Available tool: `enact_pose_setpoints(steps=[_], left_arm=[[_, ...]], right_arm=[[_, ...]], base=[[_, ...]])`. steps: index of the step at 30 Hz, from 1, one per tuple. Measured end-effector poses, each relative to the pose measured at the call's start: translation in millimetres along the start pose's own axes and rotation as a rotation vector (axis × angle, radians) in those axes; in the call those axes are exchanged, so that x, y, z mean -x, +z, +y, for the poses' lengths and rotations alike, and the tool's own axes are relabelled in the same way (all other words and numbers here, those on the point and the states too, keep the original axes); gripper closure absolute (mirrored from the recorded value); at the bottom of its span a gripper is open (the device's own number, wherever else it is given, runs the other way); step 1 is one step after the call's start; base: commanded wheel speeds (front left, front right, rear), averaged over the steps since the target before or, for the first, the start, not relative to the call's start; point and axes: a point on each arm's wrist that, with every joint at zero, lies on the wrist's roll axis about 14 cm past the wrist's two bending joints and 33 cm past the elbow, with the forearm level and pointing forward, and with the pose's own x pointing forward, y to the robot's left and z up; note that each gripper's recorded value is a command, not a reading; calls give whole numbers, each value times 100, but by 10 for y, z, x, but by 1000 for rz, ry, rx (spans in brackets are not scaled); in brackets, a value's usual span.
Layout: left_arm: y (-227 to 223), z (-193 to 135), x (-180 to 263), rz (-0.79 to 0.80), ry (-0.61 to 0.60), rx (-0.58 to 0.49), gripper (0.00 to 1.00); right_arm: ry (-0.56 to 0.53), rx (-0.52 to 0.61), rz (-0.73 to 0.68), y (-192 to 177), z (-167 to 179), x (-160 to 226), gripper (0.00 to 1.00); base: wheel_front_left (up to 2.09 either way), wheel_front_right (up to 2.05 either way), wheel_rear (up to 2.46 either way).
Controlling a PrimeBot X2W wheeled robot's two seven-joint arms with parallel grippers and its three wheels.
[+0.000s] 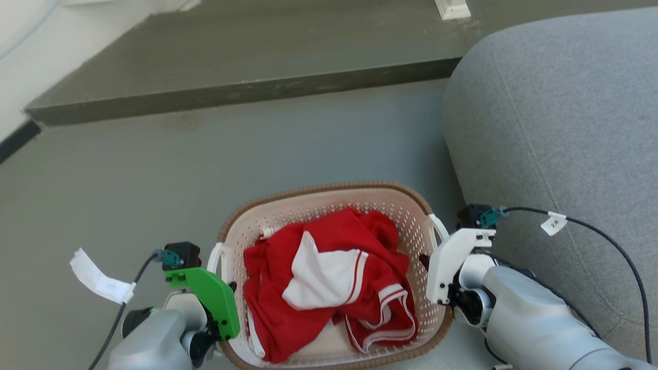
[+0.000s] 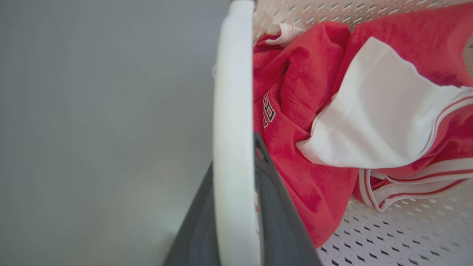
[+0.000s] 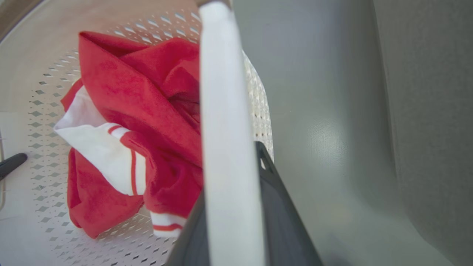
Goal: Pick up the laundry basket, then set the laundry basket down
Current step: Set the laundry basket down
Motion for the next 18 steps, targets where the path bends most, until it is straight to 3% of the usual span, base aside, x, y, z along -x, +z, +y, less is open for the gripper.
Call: enact_pose_setpoints(steps=[18], left_arm=[[322,221,-458,-57,-30,-2,100]], right_arm=[[-28,-26,-64,276,-128,-426,100]], base=[[0,0,0]])
